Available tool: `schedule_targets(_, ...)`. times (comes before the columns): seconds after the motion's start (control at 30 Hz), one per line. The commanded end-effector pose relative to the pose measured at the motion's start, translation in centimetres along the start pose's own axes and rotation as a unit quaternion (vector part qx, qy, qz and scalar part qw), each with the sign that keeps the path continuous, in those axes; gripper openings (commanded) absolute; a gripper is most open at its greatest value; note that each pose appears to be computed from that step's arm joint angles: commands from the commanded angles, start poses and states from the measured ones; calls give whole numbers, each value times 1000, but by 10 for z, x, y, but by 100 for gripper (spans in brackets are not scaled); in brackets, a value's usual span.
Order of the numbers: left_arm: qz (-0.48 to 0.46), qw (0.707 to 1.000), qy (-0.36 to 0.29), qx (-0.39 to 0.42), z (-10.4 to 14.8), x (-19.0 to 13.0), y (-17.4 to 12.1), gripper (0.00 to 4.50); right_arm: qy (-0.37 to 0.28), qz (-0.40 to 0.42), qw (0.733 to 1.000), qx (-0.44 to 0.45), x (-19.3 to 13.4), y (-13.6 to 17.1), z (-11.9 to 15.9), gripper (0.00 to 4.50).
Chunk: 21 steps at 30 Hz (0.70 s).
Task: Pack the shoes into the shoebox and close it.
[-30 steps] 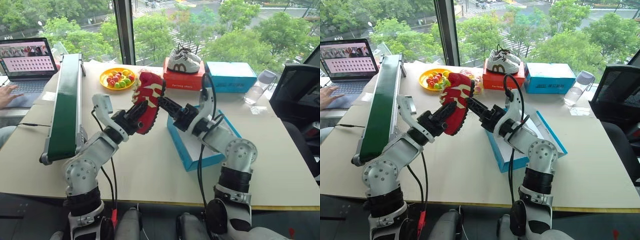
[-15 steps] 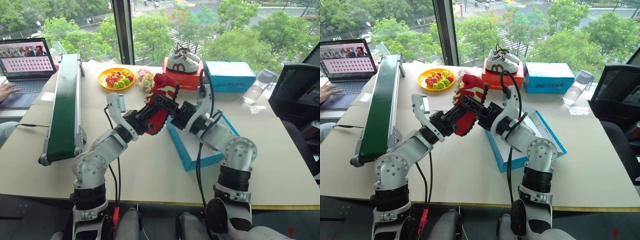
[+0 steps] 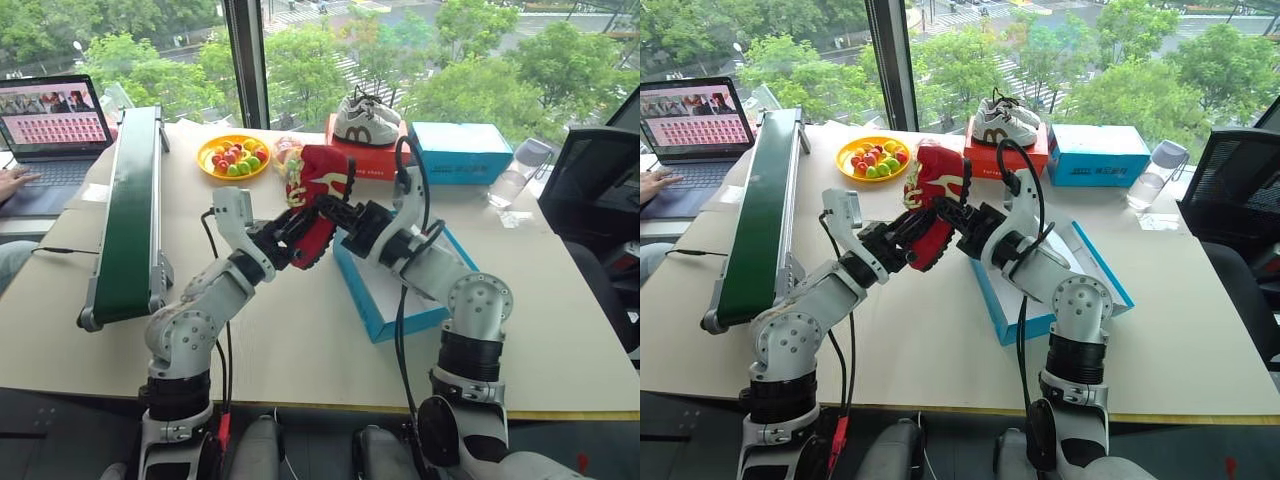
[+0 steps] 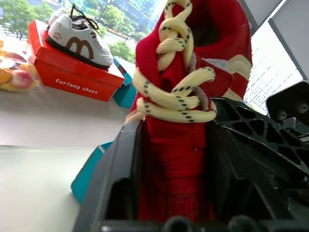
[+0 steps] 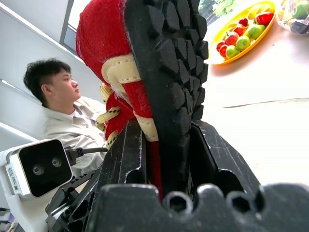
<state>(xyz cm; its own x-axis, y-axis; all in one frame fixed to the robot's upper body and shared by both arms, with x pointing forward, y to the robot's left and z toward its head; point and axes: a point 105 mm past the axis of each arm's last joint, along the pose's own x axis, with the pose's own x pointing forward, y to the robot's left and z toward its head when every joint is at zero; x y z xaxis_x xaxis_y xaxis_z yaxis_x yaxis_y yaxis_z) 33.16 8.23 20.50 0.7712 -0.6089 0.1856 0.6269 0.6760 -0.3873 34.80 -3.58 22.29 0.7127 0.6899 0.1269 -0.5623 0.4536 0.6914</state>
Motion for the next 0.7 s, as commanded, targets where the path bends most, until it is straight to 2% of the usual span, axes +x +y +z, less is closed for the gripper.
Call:
schedule_targets(0.03, -33, 999, 9, 27, -3, -3, -13, 284, -70, 9, 998, -2, -2, 8, 39, 102)
schedule_targets(0.13, -47, 996, 38, 61, -11, -15, -13, 284, -87, -25, 995, -36, -13, -10, 68, 102)
schedule_targets(0.23, -66, 991, 76, 92, -25, -26, -16, 284, -65, -61, 992, -90, -23, -27, 86, 102)
schedule_targets(0.33, -89, 988, 91, 87, -33, -31, -23, 284, 26, -122, 976, -177, -31, -57, 92, 102)
schedule_targets(0.43, -93, 988, 92, 83, -36, -30, -25, 284, 104, -137, 958, -227, -34, -74, 86, 102)
schedule_targets(0.53, -97, 987, 94, 83, -39, -28, -26, 284, 184, -158, 929, -280, -36, -99, 75, 102)
schedule_targets(0.7, -98, 988, 93, 80, -40, -27, -27, 284, 272, -193, 886, -322, -42, -143, 60, 102)
